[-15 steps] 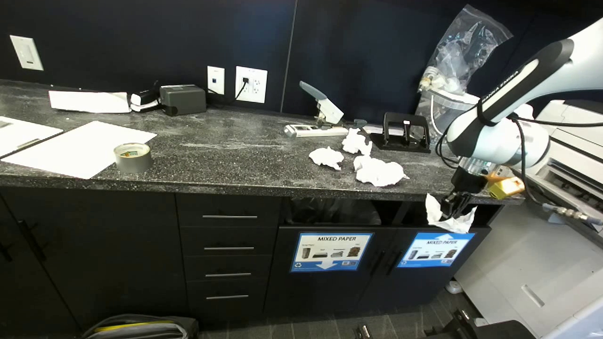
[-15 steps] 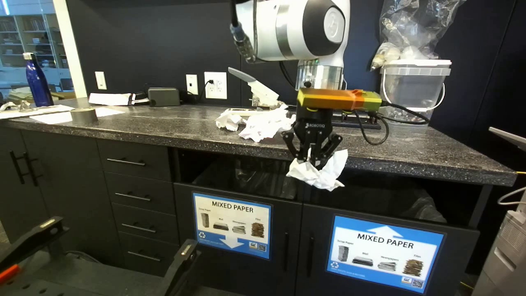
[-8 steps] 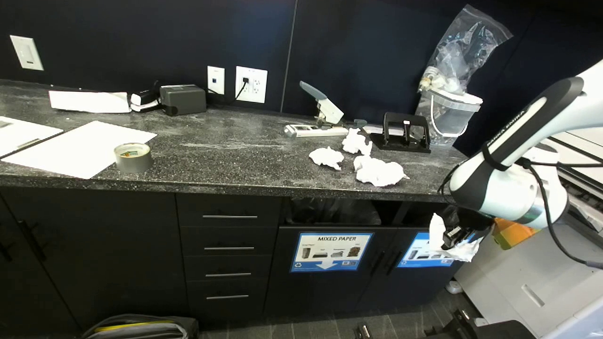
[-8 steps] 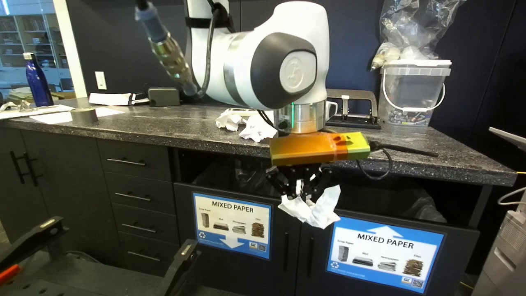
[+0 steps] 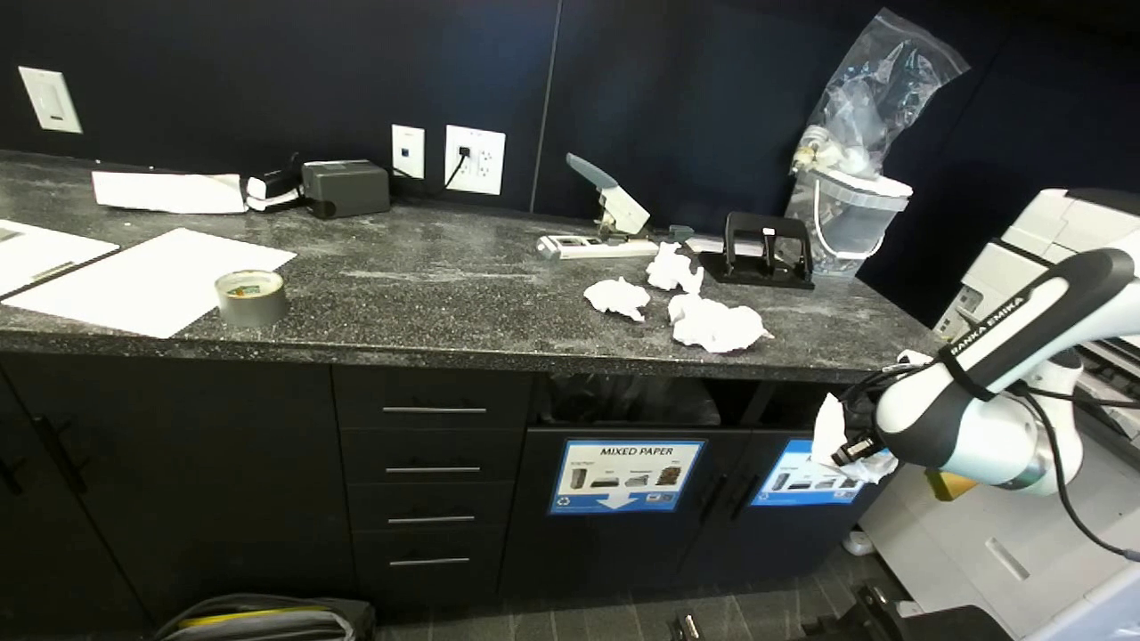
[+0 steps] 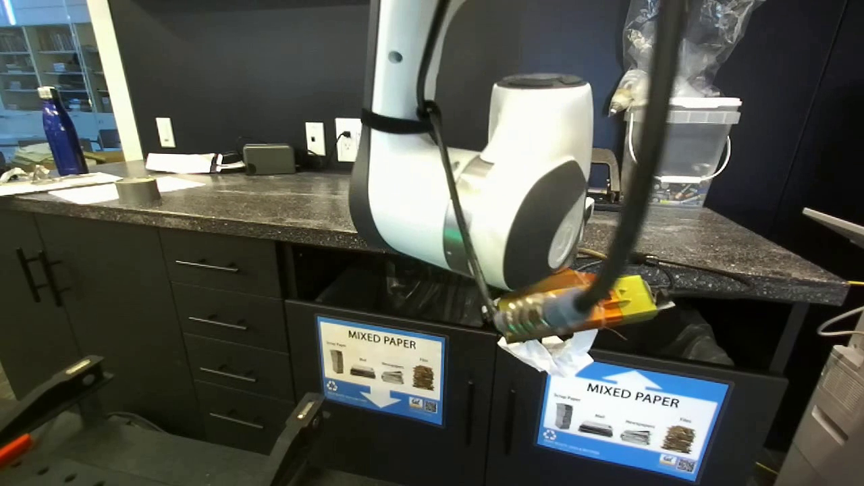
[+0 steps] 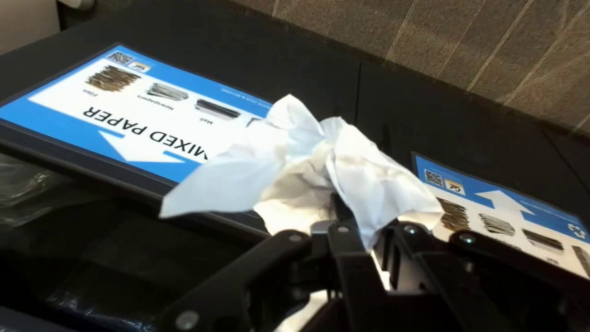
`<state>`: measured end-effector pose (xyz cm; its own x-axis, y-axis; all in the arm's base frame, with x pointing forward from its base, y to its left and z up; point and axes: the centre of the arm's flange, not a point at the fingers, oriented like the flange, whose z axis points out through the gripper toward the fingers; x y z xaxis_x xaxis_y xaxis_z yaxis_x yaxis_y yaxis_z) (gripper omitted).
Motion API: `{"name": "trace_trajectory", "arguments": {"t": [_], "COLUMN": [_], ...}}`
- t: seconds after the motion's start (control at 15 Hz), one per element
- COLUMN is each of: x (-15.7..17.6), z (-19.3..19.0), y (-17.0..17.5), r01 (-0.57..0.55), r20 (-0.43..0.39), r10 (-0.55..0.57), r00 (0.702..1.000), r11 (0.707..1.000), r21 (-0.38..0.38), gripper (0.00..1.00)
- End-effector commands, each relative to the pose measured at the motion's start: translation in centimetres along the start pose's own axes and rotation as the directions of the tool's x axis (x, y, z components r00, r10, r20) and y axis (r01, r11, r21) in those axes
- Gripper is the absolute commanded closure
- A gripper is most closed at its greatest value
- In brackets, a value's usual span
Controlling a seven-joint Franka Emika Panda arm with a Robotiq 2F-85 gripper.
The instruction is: Put the tissue into the rubbish bin.
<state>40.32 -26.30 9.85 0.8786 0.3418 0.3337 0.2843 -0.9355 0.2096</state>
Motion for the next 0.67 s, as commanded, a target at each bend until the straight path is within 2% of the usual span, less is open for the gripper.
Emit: {"name": "trace_trajectory", "arguments": {"t": [0.0,0.4,0.6], "x": [1.0,2.8,2.4], "z": [3.9,8.5,9.5], "y": [3.9,8.4,10.4], "r01": [-0.001,-0.076,-0.127], "r20": [-0.095,-0.154,-0.219], "r10": [-0.002,0.066,0.111], "r00": [0.995,0.986,0.969], "r11": [1.000,0.995,0.990], "r21": [-0.026,-0.064,-0.058], "gripper": [0.86,0.86,0.86]}}
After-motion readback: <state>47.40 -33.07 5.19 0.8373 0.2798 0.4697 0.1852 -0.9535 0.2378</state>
